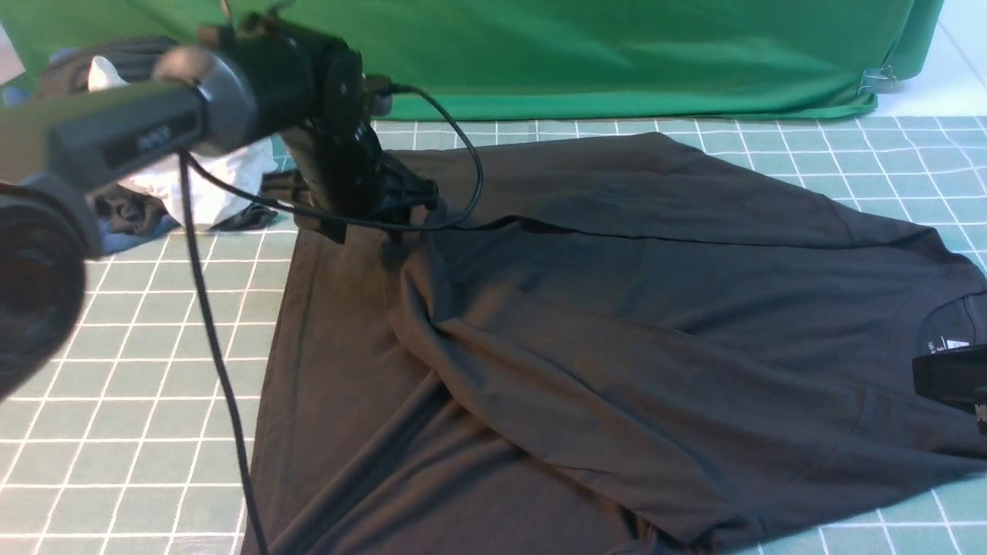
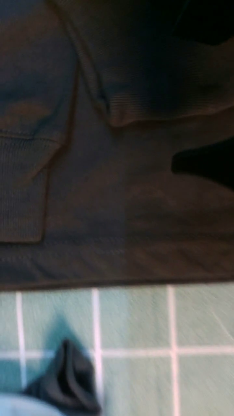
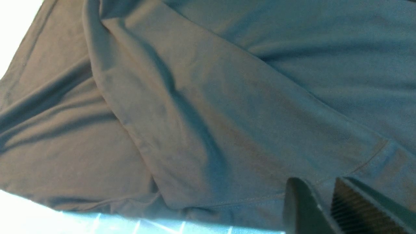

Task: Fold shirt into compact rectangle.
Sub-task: 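Fold the left side of the black T-shirt inward over its body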

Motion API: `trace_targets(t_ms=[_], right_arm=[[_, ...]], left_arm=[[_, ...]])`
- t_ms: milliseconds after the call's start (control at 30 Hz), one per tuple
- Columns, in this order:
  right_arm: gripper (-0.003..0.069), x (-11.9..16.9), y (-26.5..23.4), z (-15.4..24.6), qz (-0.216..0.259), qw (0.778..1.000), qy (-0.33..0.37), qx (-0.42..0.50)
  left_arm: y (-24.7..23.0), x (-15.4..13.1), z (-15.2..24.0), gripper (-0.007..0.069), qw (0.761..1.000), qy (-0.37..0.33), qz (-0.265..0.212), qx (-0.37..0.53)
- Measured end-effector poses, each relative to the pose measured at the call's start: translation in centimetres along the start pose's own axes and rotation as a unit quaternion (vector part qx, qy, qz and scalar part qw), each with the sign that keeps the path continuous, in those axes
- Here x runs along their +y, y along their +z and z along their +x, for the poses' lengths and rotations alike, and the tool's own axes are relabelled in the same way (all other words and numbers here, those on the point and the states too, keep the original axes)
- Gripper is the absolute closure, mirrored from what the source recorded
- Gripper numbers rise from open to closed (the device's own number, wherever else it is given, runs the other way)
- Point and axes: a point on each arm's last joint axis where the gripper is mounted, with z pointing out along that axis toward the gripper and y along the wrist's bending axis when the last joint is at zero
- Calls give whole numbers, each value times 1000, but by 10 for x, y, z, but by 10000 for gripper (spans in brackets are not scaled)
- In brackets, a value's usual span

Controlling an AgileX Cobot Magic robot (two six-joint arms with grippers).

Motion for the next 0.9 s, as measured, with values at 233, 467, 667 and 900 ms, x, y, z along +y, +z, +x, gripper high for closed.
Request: trace_targets(t_ms=[233,467,667,900], right_arm=[[517,0,0,-1,2,1000,0,-3],[514,0,0,-1,2,1000,0,-3],[514,0,0,-1,2,1000,0,-3],[513,0,0,-1,2,1000,0,-4]], left_arm=[[25,-4,2,168,1000,2,15,-5],[27,-5,1,477,999,26,21,-10],[21,-1,0,604,999,54,-3,6],[-16,13,-7,605,995,60,-74,0]])
